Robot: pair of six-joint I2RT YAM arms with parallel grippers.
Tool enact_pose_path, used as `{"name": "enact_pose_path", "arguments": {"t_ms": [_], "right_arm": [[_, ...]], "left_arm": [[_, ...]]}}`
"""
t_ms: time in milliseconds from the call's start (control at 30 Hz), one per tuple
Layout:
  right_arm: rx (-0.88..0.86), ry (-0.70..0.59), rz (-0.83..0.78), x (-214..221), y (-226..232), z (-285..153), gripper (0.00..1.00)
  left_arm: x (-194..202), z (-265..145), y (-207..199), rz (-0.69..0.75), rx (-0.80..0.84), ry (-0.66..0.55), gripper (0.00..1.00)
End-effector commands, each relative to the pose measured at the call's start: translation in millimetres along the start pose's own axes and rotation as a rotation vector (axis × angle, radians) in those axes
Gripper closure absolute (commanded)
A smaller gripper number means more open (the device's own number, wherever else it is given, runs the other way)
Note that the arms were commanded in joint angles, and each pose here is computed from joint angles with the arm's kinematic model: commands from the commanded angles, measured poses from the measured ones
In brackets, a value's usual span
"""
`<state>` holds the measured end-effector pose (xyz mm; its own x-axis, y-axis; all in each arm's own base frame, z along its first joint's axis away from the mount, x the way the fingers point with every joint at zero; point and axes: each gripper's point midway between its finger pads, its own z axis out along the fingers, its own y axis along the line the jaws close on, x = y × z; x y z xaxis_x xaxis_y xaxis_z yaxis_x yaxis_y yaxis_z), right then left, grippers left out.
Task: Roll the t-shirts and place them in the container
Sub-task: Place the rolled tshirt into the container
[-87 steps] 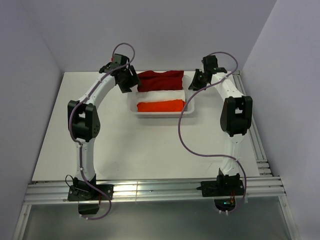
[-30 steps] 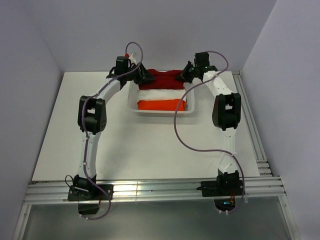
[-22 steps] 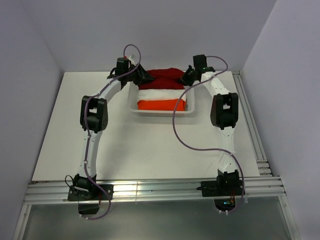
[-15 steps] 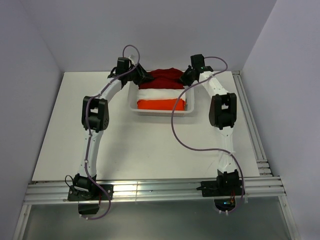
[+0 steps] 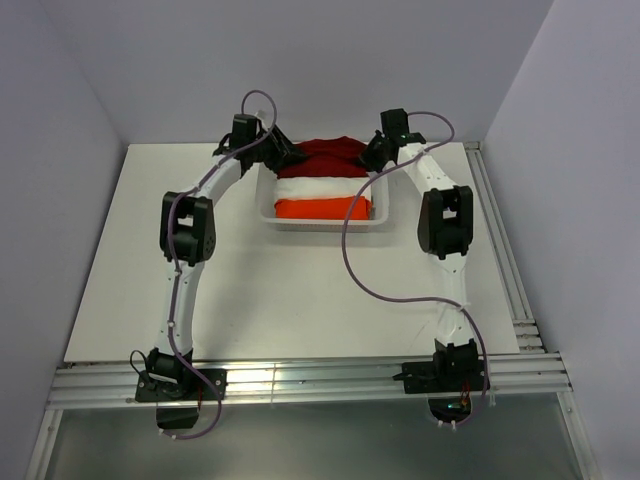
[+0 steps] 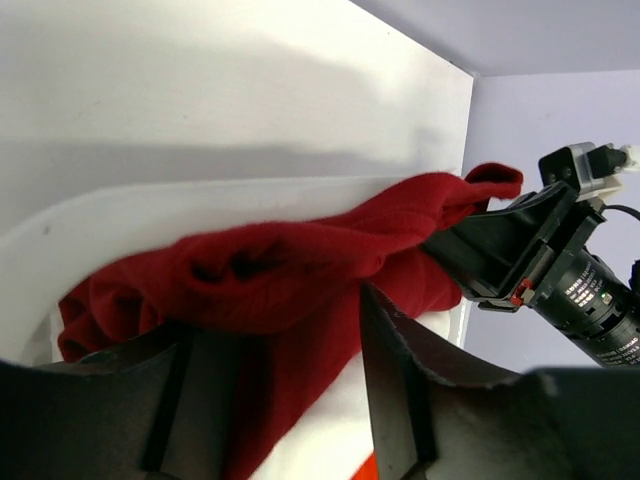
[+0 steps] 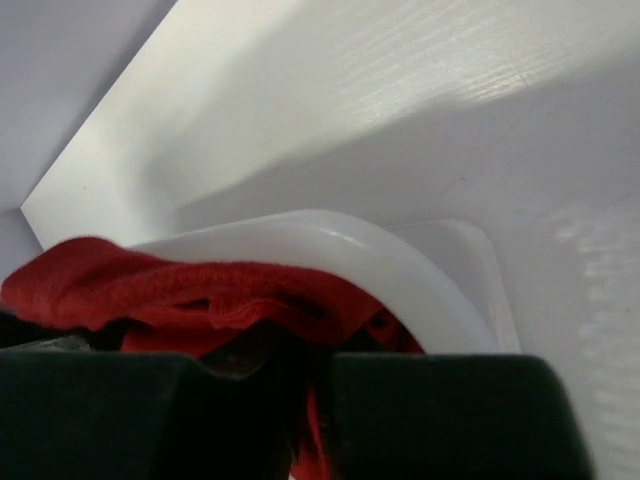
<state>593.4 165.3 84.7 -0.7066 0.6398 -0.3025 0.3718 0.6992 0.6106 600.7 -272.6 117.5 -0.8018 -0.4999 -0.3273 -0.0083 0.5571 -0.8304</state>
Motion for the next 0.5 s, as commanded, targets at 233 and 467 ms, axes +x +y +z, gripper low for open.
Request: {"name": "enact_pose_path", "arguments": {"t_ms": [233,467], "right_arm": [[-0.152,-0.129,-0.131,-37,56,-82,0.68],[-0.204,-0.18,-0.218,-45,73,-112,0.58]], "left_arm": [[-23,-52,-28,0.037,-0.052,-0.053,0.38],[-40,-79,-67,0.076,-0.005,-0.119,0.37]]}}
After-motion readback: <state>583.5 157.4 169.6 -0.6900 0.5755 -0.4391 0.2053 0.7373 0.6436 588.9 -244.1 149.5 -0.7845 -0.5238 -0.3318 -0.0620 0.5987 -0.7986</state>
